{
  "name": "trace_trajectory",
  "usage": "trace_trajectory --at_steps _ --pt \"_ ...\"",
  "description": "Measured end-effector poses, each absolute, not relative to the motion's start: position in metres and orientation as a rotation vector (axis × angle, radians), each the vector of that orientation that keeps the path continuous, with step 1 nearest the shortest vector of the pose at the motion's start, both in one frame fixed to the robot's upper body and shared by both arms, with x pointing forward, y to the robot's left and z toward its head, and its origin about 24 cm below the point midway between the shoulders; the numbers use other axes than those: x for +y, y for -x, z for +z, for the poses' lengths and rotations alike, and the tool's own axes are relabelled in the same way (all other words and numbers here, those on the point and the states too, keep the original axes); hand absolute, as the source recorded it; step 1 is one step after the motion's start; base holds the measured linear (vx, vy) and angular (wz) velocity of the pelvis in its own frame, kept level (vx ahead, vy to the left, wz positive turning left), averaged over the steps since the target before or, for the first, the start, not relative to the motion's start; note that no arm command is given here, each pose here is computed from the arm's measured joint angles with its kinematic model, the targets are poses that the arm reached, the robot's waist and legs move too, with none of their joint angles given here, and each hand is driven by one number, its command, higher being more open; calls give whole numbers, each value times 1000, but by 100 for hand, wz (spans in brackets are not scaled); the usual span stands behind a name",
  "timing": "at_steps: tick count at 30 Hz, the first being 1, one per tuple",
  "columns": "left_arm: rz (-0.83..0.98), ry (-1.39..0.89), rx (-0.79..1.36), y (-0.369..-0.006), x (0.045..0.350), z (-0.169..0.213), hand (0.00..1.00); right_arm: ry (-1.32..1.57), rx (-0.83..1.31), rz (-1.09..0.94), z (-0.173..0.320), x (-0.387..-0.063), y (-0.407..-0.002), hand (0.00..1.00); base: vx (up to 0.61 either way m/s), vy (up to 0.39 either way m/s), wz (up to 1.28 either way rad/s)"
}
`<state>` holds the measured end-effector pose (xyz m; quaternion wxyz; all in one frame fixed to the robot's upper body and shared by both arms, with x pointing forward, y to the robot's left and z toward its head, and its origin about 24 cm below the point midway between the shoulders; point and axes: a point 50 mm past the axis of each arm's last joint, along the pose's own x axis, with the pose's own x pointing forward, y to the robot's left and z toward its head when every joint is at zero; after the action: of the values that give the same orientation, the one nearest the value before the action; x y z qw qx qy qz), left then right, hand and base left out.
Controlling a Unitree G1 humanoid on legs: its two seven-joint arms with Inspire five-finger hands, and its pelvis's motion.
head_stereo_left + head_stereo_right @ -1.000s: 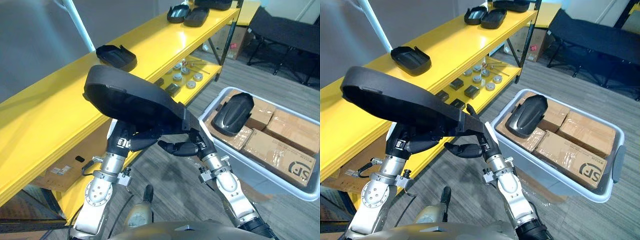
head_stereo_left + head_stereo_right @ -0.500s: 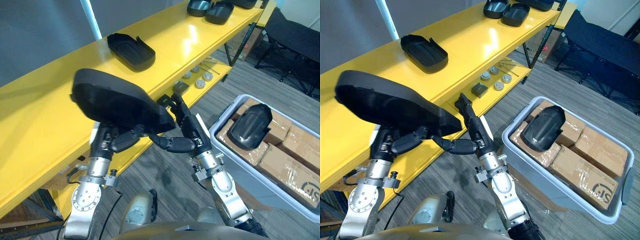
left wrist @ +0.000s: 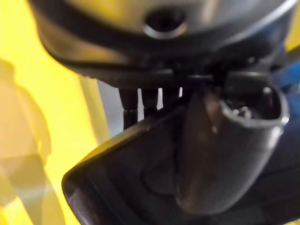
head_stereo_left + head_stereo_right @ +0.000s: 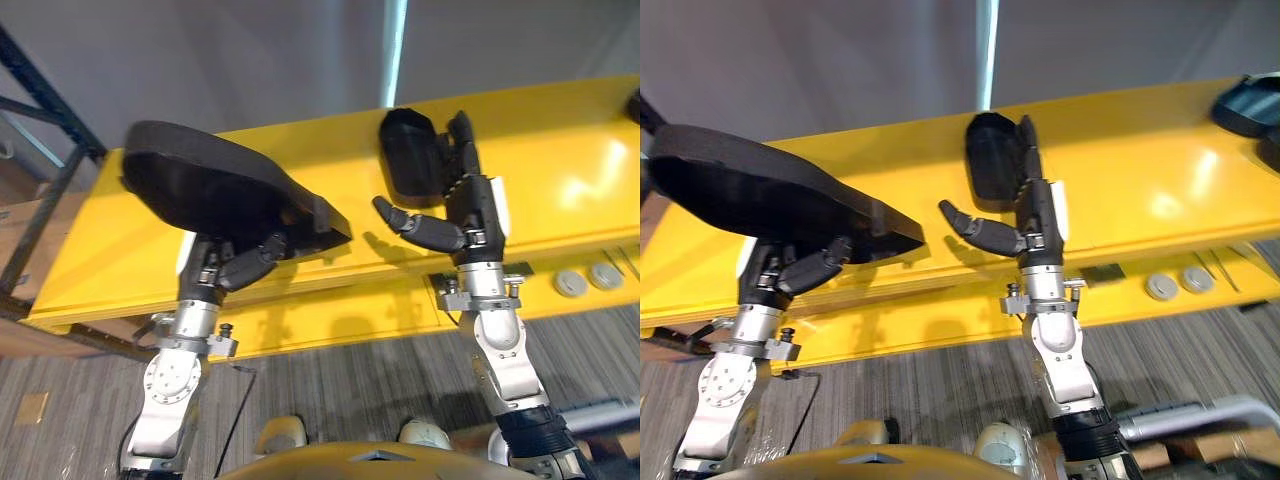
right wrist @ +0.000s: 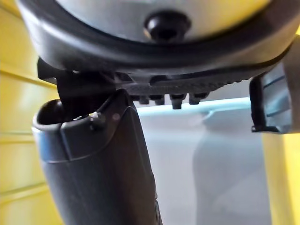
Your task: Walk over and take three plastic housings, then place them on the shelf
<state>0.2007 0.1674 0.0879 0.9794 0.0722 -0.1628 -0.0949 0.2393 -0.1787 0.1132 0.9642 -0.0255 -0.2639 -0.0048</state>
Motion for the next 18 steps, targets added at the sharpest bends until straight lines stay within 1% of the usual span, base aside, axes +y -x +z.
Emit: trace_trajectory --at_steps 2,4,7,12,14,16,18 --pt "-248 -181 -351 -200 159 92 0 39 -562 -43 119 -182 -233 100 117 -1 38" --pt "-282 -256 -375 -198 159 99 0 26 -618 -50 130 -182 -228 100 68 54 5" --pt "-347 -369 -349 -197 165 103 0 22 -662 -80 138 -189 -221 100 2 60 -5" --pt "-392 -540 -254 -201 185 104 0 7 -624 -65 131 -194 -215 100 -35 13 -14" --pt "-416 -596 -222 -208 196 108 0 23 -598 -48 126 -196 -211 100 -90 -5 -12" --pt "-442 -598 -195 -219 203 113 0 30 -569 -30 122 -198 -210 100 -94 3 -5" --pt "-442 -588 -152 -241 215 116 0 25 -544 2 121 -198 -212 100 -102 3 -10"
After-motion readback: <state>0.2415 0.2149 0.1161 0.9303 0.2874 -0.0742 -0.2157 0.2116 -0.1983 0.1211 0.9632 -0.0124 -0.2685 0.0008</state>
